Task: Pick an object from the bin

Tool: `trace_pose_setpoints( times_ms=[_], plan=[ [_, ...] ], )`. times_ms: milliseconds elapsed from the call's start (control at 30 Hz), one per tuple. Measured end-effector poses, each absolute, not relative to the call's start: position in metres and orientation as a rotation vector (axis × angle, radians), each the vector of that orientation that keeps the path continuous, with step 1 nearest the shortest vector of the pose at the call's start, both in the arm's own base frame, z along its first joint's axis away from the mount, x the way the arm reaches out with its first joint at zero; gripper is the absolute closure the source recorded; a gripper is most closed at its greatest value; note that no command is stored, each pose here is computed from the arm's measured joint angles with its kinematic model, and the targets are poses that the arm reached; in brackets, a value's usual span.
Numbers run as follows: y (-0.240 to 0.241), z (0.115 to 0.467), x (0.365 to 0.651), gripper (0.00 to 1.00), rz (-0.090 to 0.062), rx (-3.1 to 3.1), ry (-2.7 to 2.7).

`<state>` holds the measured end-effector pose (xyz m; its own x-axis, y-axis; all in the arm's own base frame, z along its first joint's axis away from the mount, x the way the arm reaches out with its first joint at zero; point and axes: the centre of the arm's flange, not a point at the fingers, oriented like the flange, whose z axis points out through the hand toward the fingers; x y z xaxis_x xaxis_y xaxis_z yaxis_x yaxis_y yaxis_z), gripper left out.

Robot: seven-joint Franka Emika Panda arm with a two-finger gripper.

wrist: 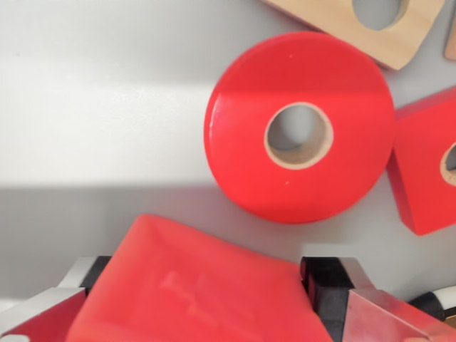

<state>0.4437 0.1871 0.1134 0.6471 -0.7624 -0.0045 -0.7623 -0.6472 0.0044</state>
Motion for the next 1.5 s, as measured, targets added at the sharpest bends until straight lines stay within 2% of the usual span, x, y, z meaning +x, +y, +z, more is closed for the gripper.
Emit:
trace_pose_setpoints(
  times_ms=[300, 700, 1500],
  plan=[
    [0.187, 0.115, 0.444, 1.0, -0.008, 2.849, -1.318],
    [0.187, 0.138, 0.445, 1.0, -0.002, 2.85, -1.32],
    [0.187, 0.221, 0.445, 1.0, 0.001, 2.851, -1.322]
  ],
)
